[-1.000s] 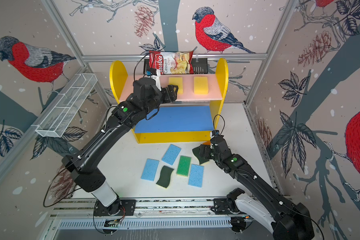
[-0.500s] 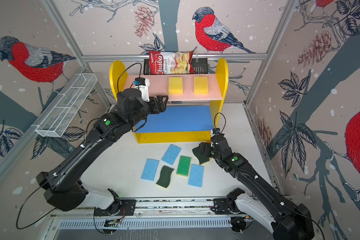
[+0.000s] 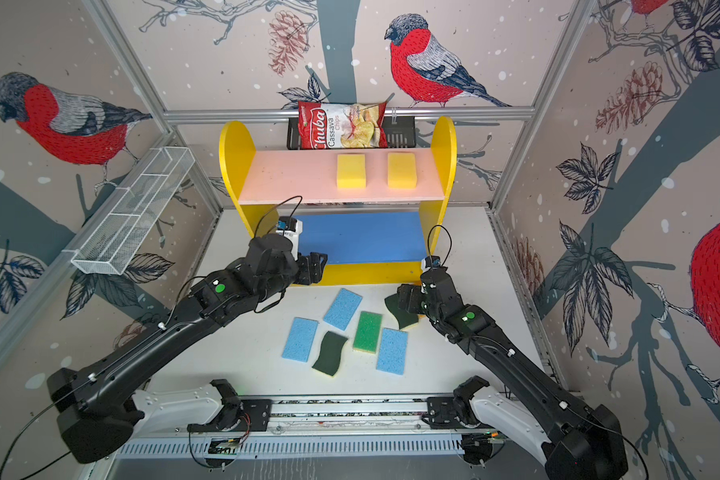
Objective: Place and organize the cleaning sponges onto the shelf
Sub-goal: 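Open the left gripper and withdraw it down toward the table sponges, then move the left gripper over the blue cellulose sponge nearest the robot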
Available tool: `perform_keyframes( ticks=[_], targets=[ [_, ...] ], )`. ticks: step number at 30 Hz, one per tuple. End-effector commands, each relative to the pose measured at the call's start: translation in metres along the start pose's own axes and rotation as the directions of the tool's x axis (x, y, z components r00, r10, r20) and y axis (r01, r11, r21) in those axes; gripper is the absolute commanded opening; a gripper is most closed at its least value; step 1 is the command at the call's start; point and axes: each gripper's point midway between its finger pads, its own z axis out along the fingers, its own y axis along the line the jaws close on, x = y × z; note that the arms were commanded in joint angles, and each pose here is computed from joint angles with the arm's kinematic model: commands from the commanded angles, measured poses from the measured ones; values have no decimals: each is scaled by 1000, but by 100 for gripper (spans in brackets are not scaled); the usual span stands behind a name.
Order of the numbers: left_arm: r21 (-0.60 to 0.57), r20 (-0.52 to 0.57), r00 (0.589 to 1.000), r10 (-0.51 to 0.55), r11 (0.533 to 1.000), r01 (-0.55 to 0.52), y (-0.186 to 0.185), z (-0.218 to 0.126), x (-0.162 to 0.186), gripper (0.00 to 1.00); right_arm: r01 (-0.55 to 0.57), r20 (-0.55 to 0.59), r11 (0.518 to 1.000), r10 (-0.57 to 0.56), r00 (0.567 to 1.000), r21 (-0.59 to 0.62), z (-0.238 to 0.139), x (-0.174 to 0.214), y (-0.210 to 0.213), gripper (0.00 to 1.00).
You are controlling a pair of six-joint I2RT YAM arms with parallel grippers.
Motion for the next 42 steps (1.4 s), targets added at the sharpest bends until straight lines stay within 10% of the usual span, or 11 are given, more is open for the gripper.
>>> perform_keyframes(
  ticks=[1,18,42],
  targets=[
    [-33,-34,999,-25,999,24,12,3,27,77,-29,-6,999,29,1000,18,2,2,-3,92],
    [-9,-224,966,-133,991,134,36,15,166,75,-39,-40,997,42,998,73,18,14,-13,93],
    [-39,-422,902,-92,996,83,26,3,270,77,-113,-18,992,114,993,48,7,26,-18,94]
  ],
)
